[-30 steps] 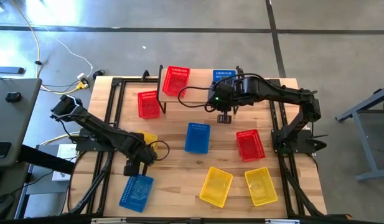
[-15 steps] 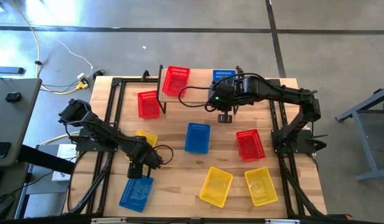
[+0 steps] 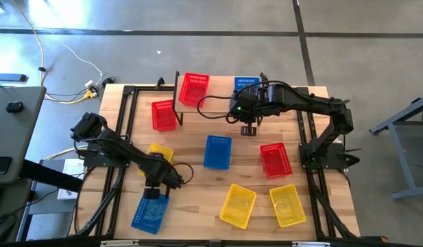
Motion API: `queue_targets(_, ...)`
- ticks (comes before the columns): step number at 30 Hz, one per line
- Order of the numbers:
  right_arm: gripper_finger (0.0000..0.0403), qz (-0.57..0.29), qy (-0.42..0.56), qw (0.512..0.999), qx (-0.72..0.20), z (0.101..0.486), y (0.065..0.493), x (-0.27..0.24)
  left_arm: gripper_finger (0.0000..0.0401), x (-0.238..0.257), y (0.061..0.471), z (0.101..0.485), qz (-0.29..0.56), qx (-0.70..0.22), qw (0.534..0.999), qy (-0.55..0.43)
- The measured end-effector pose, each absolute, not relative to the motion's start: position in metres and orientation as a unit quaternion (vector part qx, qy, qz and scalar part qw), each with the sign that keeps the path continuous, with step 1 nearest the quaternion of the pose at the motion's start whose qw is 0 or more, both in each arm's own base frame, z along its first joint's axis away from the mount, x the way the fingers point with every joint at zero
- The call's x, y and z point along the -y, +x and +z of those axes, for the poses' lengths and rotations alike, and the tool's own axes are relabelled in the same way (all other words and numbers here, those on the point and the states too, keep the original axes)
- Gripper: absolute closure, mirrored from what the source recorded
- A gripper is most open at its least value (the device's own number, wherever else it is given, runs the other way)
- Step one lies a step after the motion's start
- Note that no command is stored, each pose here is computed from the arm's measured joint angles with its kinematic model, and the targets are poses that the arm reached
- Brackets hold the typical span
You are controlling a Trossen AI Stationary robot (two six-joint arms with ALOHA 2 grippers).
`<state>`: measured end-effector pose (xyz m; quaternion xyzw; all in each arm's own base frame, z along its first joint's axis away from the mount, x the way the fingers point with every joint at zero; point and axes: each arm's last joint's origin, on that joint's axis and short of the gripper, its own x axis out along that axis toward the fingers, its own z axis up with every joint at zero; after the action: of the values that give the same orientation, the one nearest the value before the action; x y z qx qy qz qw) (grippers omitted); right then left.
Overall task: Stack baskets on shelf by color
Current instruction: Put the top yellow bin on the shelf
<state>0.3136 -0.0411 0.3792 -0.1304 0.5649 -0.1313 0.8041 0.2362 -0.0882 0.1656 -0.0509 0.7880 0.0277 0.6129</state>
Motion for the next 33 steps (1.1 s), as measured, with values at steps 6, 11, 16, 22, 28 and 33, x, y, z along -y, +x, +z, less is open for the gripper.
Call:
queue_targets(6, 0.0341, -0.131, -0.131, 0.804, -0.565, 0.379, 0.314, 0.041, 0.0394, 0.090, 0.239, 0.168, 0.022, -0.784, 0.618, -0.060)
queue_targets(11, 0.0341, -0.148, -0.137, 0.800, -0.565, 0.379, 0.313, 0.042, 0.0393, 0.092, 0.245, 0.175, 0.019, -0.775, 0.629, -0.066)
queue_targets(16, 0.0341, -0.171, -0.152, 0.791, -0.568, 0.381, 0.310, 0.043, 0.0396, 0.095, 0.254, 0.190, 0.013, -0.757, 0.649, -0.073)
queue_targets(22, 0.0341, -0.204, -0.130, 0.792, -0.560, 0.386, 0.304, 0.049, 0.0398, 0.088, 0.267, 0.212, 0.027, -0.727, 0.681, -0.080)
queue_targets(28, 0.0341, -0.245, -0.101, 0.792, -0.549, 0.393, 0.293, 0.058, 0.0399, 0.074, 0.282, 0.244, 0.049, -0.682, 0.725, -0.084)
queue_targets(33, 0.0341, -0.270, -0.076, 0.797, -0.534, 0.401, 0.283, 0.065, 0.0399, 0.057, 0.294, 0.274, 0.071, -0.636, 0.763, -0.084)
